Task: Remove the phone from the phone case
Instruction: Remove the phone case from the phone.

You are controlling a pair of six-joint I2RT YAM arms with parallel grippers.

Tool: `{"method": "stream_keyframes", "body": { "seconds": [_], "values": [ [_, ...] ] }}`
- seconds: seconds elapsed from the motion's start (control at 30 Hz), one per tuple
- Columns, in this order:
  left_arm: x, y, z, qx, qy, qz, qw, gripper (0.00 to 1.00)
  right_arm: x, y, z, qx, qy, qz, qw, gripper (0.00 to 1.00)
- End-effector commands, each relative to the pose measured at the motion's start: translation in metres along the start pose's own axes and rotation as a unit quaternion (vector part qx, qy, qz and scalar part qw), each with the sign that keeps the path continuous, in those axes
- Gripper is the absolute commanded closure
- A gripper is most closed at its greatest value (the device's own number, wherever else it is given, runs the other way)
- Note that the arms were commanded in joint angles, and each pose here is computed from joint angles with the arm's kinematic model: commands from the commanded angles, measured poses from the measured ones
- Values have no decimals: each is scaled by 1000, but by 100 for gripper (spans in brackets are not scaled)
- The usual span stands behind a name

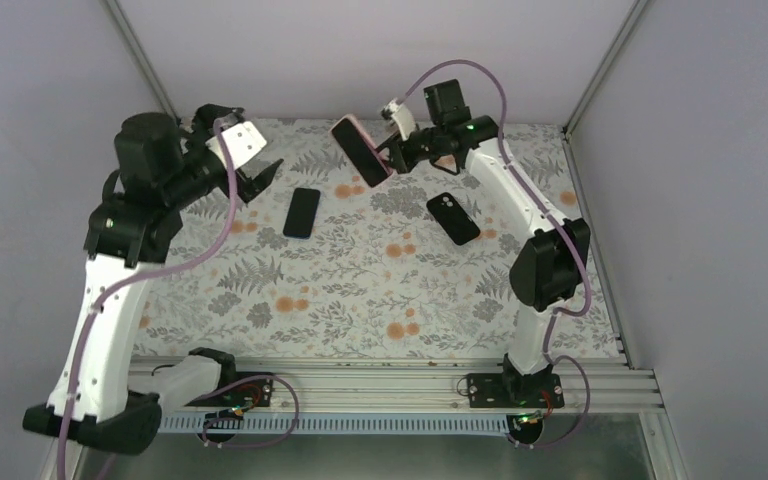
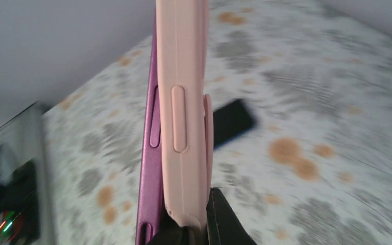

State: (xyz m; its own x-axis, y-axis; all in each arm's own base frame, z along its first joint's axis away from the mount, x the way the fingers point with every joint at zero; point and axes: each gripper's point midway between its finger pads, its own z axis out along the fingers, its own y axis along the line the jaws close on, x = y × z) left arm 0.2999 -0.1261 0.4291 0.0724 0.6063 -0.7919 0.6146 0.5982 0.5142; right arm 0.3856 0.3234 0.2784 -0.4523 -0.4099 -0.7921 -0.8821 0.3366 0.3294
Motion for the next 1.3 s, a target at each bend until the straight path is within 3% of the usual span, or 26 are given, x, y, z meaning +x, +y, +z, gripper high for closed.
{"method": "stream_keyframes", "body": {
  "seconds": [0.0, 0.1, 0.37, 0.83, 1.27],
  "values": [
    [-12, 54, 3, -172, -57, -25, 983, 1, -50, -36, -16, 143, -81, 85, 983, 96],
    [-1, 57, 34, -226, -35, -36, 973, 4, -66, -35, -14, 145, -118, 113, 976, 97],
    [-20, 4, 116, -164, -42, -17, 985, 5, -118, -14, -10, 199, -194, 98, 955, 97],
    [-11, -26, 157, -98, -48, -34, 993, 8, -145, 1, -14, 208, -226, 77, 949, 97],
    [1, 0, 167, -169, -29, -52, 984, 14, -145, 7, -13, 192, -227, 79, 952, 97]
  ]
}}
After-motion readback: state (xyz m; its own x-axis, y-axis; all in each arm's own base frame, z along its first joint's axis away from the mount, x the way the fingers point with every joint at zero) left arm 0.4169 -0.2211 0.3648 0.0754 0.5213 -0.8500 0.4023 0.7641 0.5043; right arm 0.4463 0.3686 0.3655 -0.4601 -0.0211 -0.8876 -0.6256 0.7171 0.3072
